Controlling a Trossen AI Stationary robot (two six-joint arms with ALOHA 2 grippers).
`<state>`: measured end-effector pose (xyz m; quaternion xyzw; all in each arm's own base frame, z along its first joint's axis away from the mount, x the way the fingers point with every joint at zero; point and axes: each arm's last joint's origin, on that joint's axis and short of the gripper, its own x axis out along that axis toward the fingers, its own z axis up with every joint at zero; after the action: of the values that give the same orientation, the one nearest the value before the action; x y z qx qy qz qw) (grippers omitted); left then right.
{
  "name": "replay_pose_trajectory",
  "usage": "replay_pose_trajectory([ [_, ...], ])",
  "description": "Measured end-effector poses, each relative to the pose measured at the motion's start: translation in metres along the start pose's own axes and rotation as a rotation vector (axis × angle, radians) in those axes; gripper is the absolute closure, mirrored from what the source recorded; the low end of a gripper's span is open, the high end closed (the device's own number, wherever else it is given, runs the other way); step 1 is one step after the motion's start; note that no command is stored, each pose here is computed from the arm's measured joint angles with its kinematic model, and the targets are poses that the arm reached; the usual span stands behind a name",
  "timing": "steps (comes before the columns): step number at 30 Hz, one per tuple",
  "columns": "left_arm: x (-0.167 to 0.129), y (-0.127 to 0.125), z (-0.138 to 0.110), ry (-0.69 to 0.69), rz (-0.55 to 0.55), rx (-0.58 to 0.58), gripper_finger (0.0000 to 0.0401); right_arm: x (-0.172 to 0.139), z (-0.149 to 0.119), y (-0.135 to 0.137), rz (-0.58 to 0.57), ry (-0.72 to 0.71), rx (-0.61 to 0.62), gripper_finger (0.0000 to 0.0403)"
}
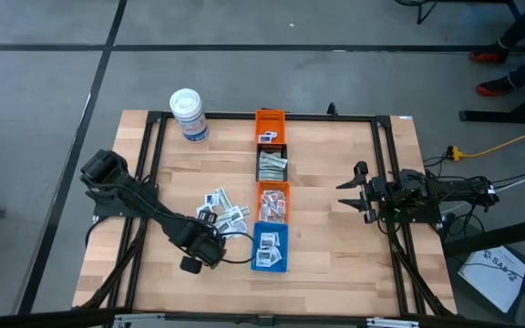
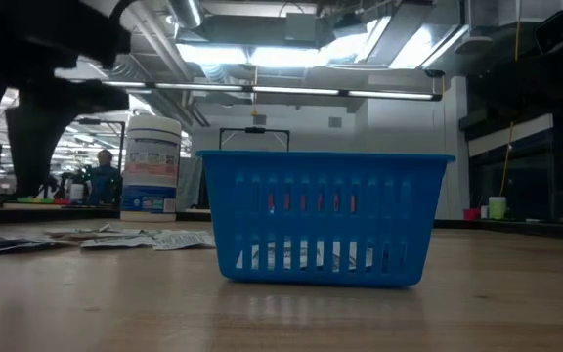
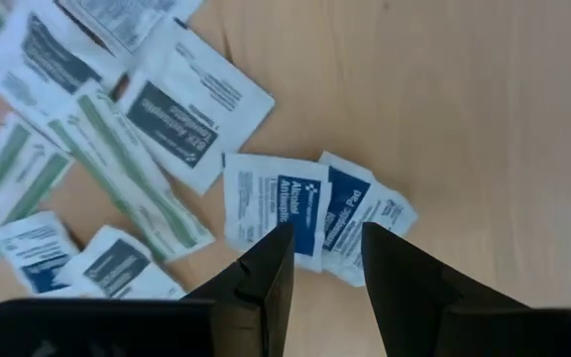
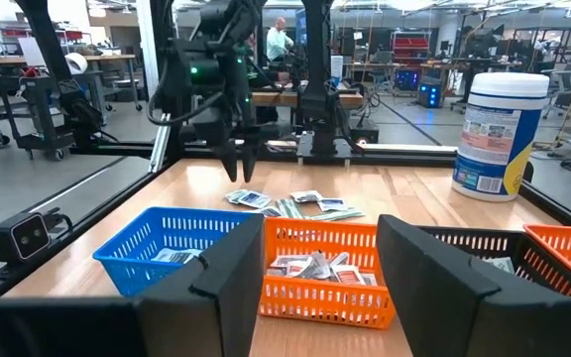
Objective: Pick & Place First Aid Supplies
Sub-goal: Put the blue alcohol pad into the top orange bin
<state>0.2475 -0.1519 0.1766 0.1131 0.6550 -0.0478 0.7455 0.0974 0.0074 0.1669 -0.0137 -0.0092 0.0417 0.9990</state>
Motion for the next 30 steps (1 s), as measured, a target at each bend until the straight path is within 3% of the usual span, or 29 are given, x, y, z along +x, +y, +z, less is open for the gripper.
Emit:
replay_pose_trajectory([
  [30,0.036,0.002,-0.017,-0.052,0.006,-0.008,0.0292,0.000,0.000,0.000,0.000,0.000,0.000,0.0208],
])
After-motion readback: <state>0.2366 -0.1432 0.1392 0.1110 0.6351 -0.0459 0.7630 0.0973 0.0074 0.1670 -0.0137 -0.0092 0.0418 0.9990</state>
